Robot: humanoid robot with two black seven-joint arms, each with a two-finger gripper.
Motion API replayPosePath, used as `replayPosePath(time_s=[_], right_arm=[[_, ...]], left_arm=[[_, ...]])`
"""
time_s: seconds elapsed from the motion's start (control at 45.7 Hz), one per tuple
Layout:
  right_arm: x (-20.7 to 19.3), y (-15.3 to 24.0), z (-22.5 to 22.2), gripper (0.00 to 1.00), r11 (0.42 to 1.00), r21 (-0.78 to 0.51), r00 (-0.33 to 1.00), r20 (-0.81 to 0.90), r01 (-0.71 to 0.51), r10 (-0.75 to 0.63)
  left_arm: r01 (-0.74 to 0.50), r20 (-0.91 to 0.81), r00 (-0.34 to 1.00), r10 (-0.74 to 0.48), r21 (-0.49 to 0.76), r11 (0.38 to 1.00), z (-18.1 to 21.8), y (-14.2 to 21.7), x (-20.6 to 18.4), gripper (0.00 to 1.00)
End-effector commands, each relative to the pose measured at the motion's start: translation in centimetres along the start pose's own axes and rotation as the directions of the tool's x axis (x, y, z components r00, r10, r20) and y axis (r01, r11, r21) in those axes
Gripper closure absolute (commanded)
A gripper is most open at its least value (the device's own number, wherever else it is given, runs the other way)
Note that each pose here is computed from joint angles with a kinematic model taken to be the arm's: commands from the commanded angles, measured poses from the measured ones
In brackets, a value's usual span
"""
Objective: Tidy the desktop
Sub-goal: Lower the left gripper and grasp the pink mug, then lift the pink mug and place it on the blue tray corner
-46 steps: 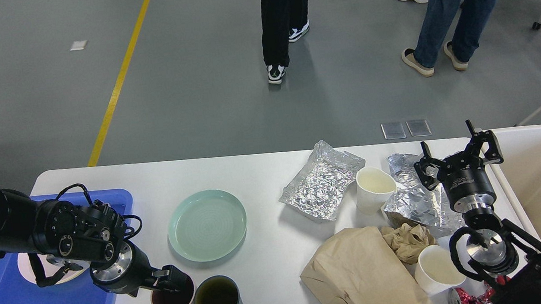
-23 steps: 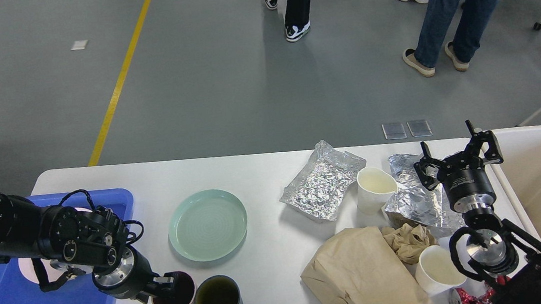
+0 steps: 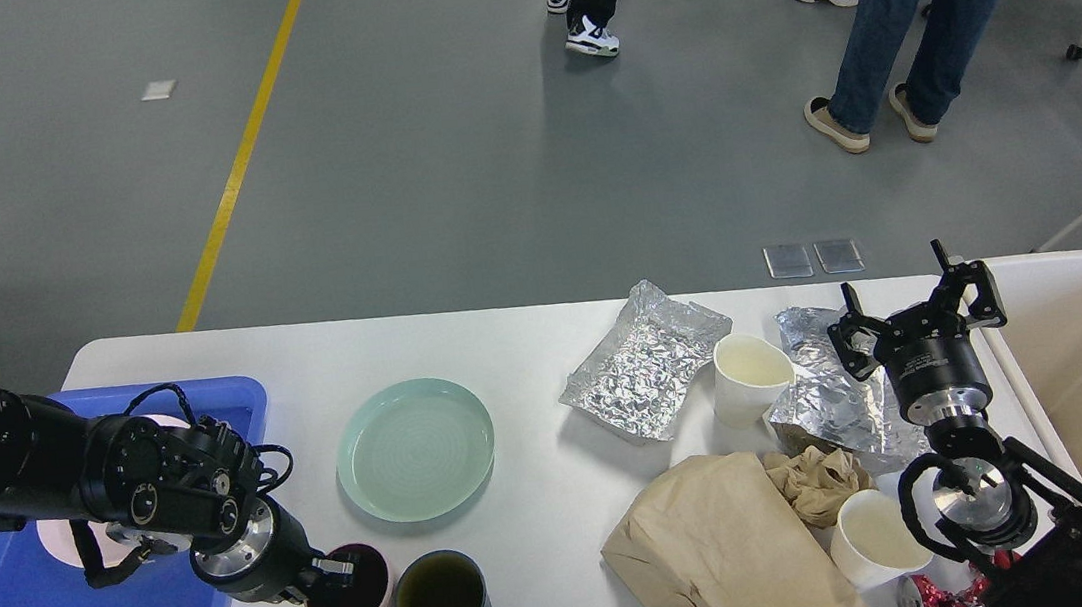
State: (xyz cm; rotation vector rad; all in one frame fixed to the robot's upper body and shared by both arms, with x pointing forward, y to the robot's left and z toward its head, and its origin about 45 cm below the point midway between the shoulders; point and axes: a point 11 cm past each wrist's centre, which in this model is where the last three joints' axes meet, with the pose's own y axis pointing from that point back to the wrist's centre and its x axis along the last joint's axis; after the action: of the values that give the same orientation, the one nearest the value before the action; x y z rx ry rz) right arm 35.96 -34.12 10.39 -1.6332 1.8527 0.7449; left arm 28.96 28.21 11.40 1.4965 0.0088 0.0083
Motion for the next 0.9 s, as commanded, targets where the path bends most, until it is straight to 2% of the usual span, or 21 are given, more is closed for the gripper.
replayPosePath(time_s=[0.0, 0.219, 0.372, 0.482, 0.657, 0.876], right_arm=[[0.0, 0.0, 0.0, 0.00, 1.000, 0.000, 1.000, 0.002, 0.000, 0.000], [0.0, 0.0, 0.0, 0.00, 1.000, -0.001, 1.000, 0.000, 0.000, 0.000], [0.0, 0.0, 0.0, 0.00, 1.000, -0.001, 1.000, 0.000, 0.000, 0.000], [0.0, 0.0, 0.0, 0.00, 1.000, 0.000, 1.000, 0.000, 0.000, 0.000], [0.0, 0.0, 0.0, 0.00, 1.000, -0.001, 1.000, 0.000, 0.000, 0.000], [0.0, 0.0, 0.0, 0.00, 1.000, -0.001, 1.000, -0.001, 0.000, 0.000]], left_arm=[[-0.002, -0.003, 1.000, 0.002, 0.001, 1.000, -0.1, 0.0, 0.0, 1.00], [0.010, -0.008, 1.000, -0.010, 0.024, 1.000, -1.1, 0.8, 0.0, 1.00], [0.046, -0.019, 0.999, -0.045, 0.076, 0.996, -2.7, 3.9, 0.5, 1.00], [0.044, -0.048, 0.998, -0.040, 0.083, 0.996, -3.2, 7.8, 1.7, 1.00], [0.050, -0.075, 0.996, -0.045, 0.054, 0.997, -1.3, 15.2, 2.8, 1.00], [0.048, -0.088, 0.995, -0.047, 0.017, 0.999, 1.7, 22.1, 1.8, 1.00]])
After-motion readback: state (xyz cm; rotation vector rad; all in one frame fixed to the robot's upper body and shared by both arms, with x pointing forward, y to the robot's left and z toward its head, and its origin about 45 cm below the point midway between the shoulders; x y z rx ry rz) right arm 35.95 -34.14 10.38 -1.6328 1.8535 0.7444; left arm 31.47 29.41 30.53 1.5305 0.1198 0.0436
